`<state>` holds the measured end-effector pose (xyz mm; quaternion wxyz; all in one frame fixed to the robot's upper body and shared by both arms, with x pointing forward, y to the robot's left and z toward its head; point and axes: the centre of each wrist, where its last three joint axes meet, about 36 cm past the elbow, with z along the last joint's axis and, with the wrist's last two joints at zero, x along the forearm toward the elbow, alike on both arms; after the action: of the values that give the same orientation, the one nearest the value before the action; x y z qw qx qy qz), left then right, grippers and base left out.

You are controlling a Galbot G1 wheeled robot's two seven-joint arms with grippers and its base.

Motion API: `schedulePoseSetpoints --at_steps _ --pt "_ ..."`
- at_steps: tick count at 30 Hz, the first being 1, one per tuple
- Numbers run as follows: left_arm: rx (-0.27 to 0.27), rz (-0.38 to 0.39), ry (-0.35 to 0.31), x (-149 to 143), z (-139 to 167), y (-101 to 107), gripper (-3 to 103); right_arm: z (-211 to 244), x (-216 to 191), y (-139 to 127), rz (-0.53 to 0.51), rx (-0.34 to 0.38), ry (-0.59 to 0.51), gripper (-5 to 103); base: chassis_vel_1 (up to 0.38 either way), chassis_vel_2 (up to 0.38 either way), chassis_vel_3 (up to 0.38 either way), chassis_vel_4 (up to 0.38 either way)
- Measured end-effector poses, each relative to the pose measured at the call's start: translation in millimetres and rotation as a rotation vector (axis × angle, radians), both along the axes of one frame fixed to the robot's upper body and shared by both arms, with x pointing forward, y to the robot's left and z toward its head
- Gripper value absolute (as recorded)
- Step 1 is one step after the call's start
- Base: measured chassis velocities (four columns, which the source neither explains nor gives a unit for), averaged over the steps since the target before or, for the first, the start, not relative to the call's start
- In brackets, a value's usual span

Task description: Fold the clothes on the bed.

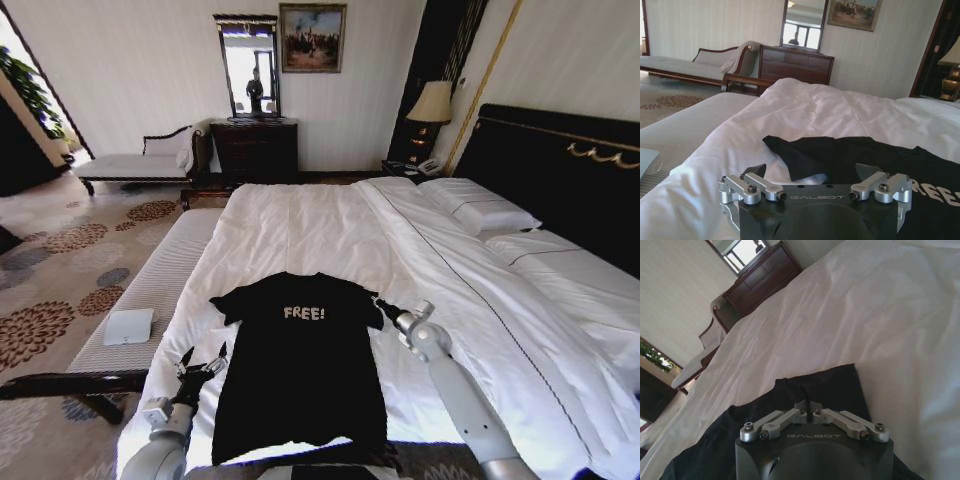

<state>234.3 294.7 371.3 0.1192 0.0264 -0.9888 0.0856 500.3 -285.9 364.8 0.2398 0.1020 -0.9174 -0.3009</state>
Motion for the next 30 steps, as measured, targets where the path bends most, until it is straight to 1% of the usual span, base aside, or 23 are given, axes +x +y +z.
schedulePoseSetpoints --at_steps 2,3,5,13,22,25,26,27,29,30 --pt "0.002 0.004 0.000 -2 0 0 100 -2 9 19 0.018 -0.007 -0.001 0 0.000 0.000 0.000 0.000" --pt "0.002 0.004 0.000 -2 0 0 100 -2 9 19 0.018 -0.007 -0.001 0 0.000 0.000 0.000 0.000" --pt "0.003 0.009 -0.003 -3 2 2 100 -4 18 31 0.027 -0.014 0.001 0 0.000 0.000 0.000 0.000" --pt "0.005 0.020 -0.011 -2 4 6 100 -11 25 48 0.053 -0.025 0.017 0 0.000 0.000 0.000 0.000" --pt "0.001 0.023 -0.017 1 5 6 100 -28 27 71 0.120 -0.069 0.038 0 0.000 0.000 0.000 0.000" --pt "0.003 0.027 -0.018 1 6 7 100 -32 31 75 0.124 -0.081 0.041 -2 0.000 0.000 0.000 0.000" --pt "0.005 0.031 -0.019 2 6 8 100 -35 34 76 0.122 -0.088 0.043 2 0.000 0.000 0.000 0.000" --pt "0.007 0.033 -0.019 2 6 9 100 -37 37 77 0.120 -0.092 0.045 7 0.000 0.000 0.000 0.000" --pt "0.009 0.035 -0.020 1 7 10 100 -39 39 78 0.120 -0.094 0.045 7 0.000 0.000 0.000 0.000" --pt "0.010 0.036 -0.020 1 8 11 100 -40 40 79 0.123 -0.096 0.046 13 0.000 0.000 0.000 0.000"
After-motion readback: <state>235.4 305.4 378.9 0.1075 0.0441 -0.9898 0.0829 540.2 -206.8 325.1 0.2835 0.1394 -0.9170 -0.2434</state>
